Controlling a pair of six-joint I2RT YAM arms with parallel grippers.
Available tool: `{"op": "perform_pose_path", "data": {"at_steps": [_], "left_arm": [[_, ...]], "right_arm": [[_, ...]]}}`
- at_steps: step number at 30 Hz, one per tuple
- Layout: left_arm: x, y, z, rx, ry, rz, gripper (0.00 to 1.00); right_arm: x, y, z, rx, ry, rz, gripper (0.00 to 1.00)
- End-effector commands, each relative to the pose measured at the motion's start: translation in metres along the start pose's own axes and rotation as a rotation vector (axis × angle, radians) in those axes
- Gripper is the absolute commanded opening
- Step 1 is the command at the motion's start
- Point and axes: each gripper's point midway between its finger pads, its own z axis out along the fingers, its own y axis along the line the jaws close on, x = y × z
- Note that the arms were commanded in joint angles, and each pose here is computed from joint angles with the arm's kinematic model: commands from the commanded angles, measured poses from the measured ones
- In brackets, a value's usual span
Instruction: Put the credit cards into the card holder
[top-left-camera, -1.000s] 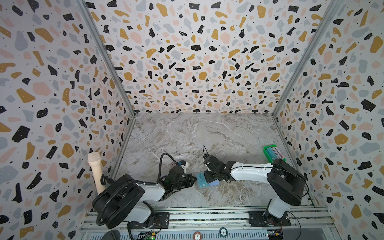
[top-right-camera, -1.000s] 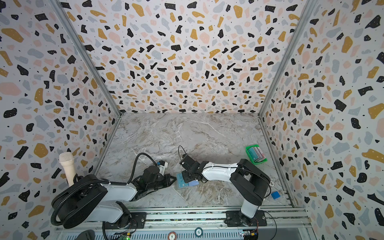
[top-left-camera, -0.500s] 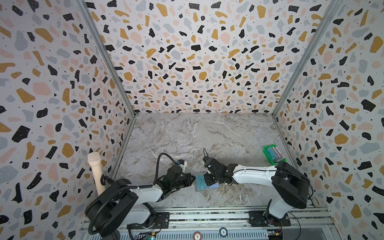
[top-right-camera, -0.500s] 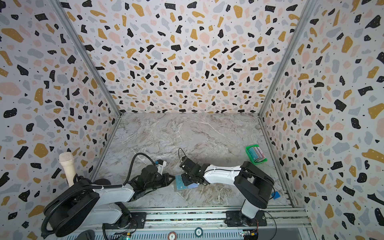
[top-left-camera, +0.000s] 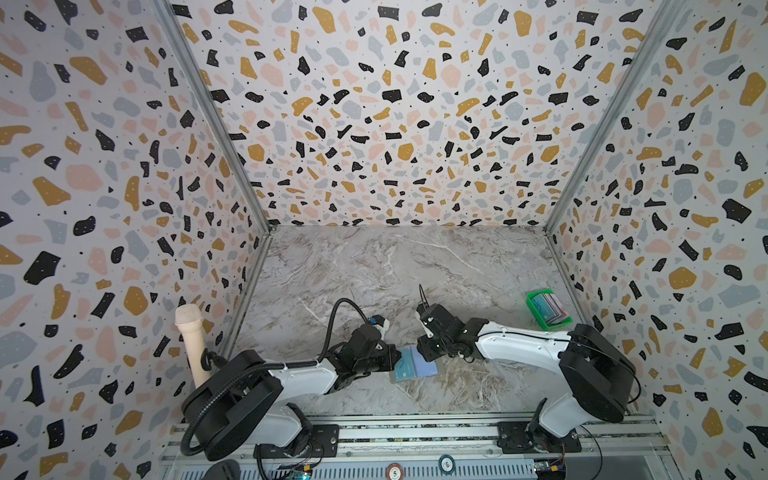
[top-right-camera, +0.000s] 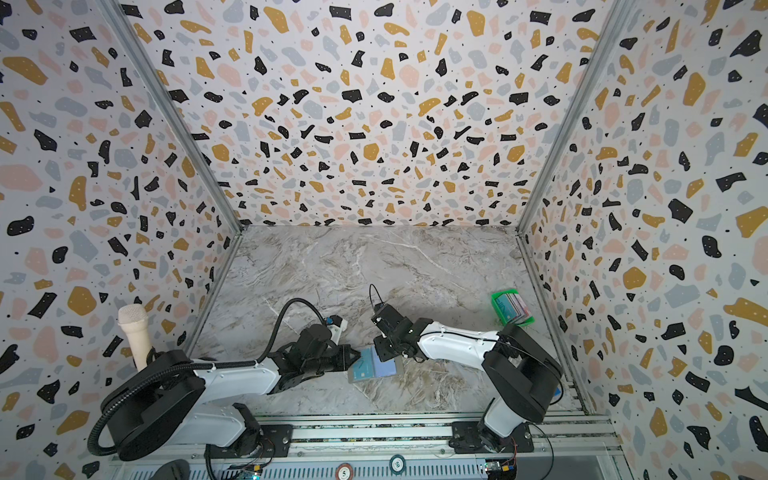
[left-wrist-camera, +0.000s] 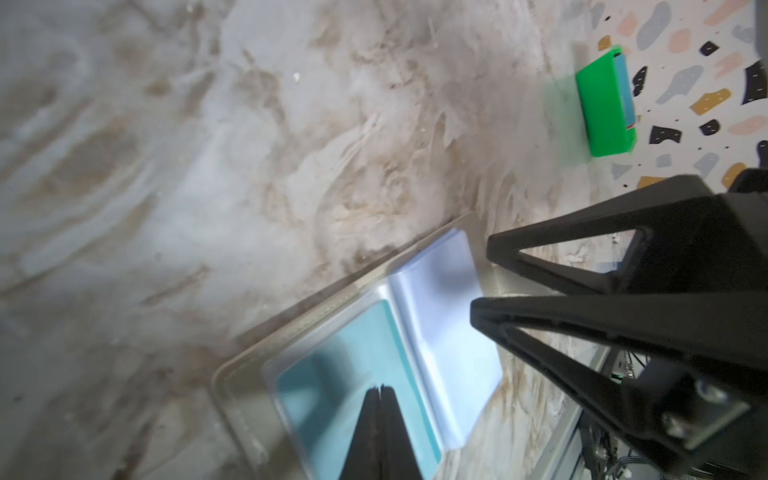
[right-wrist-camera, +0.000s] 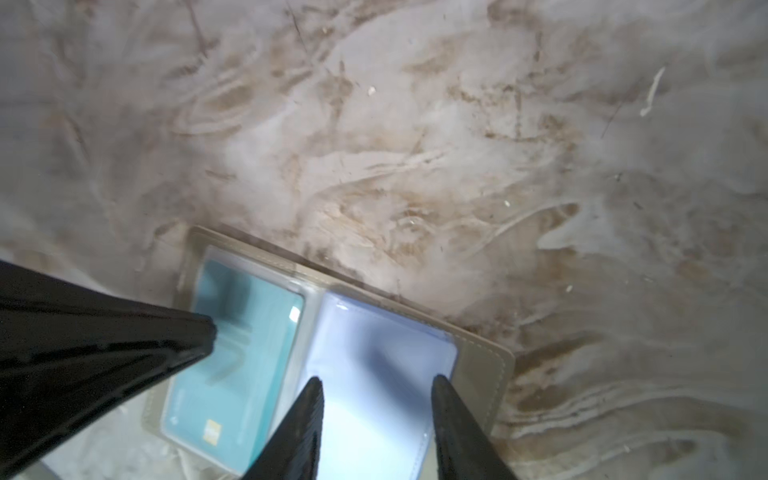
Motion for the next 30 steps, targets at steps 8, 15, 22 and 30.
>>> {"op": "perform_pose_path", "data": {"at_steps": [8, 15, 22, 30], "left_arm": [[0.001, 0.006, 0.007, -0.023, 0.000, 0.030, 0.00], [0.003, 0.011, 0.010, -0.041, 0.010, 0.039, 0.00], [0.008, 0.016, 0.013, -0.047, 0.026, 0.032, 0.00], [0.014, 0.019, 0.018, -0.038, 0.042, 0.015, 0.00]], "right_arm": [[0.003, -0.005, 0.008, 0.042, 0.037, -0.046, 0.44], [0.033, 0.000, 0.026, 0.048, 0.114, -0.060, 0.42], [0.022, 0.037, 0.011, -0.156, 0.045, -0.020, 0.46], [0.023, 0.037, 0.016, -0.148, 0.055, -0.005, 0.28]]}}
